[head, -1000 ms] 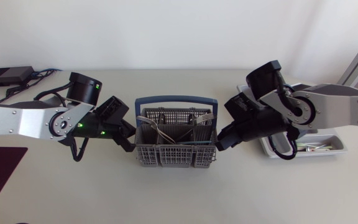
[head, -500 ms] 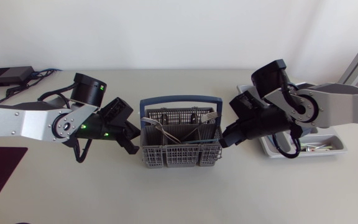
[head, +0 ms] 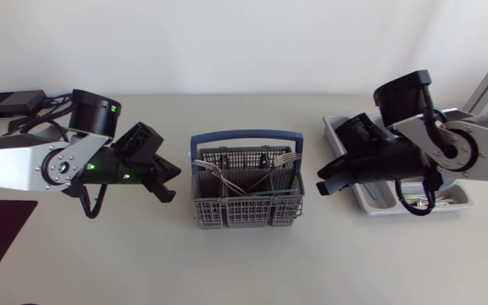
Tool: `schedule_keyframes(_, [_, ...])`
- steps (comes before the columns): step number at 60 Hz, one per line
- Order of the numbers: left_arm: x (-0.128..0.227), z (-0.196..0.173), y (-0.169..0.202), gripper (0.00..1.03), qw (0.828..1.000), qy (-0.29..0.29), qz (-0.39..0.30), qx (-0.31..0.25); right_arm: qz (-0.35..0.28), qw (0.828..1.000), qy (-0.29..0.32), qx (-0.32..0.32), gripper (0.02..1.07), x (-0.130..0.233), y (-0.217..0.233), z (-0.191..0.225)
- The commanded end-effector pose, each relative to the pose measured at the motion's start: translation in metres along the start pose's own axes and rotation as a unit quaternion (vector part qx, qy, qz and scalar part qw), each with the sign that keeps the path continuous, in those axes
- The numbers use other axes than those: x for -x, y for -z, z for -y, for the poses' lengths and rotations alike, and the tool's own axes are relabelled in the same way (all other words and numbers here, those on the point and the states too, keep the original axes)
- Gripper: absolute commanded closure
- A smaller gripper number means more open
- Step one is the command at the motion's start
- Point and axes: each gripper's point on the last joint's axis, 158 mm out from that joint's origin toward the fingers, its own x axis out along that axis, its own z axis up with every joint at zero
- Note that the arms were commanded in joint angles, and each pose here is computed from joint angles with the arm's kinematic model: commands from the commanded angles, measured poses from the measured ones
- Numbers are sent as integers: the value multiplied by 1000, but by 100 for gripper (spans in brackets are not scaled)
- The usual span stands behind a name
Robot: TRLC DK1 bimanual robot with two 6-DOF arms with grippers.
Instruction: Sort the cutlery from the basket into the organizer compartments.
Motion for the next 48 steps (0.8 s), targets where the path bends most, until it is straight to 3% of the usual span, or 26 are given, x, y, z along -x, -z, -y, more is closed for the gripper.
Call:
schedule_keyframes(1, [13, 5, 3, 89, 1000, -1, 5, -10, -1, 1000, 5, 8, 84, 12, 7, -1])
schedule_keyframes(5, [21, 7, -1, 88, 1000, -2, 9, -11, 6, 1000, 6, 14, 75, 22, 3, -3])
schedule_keyframes(26, [39, 23, -9, 83, 999, 5, 24, -24, 56, 994, -47, 84, 66, 61, -29, -68])
schedule_keyframes(48, [46, 41, 2, 82, 998, 41, 39, -33, 56, 985, -103, 126, 63, 27, -50, -125])
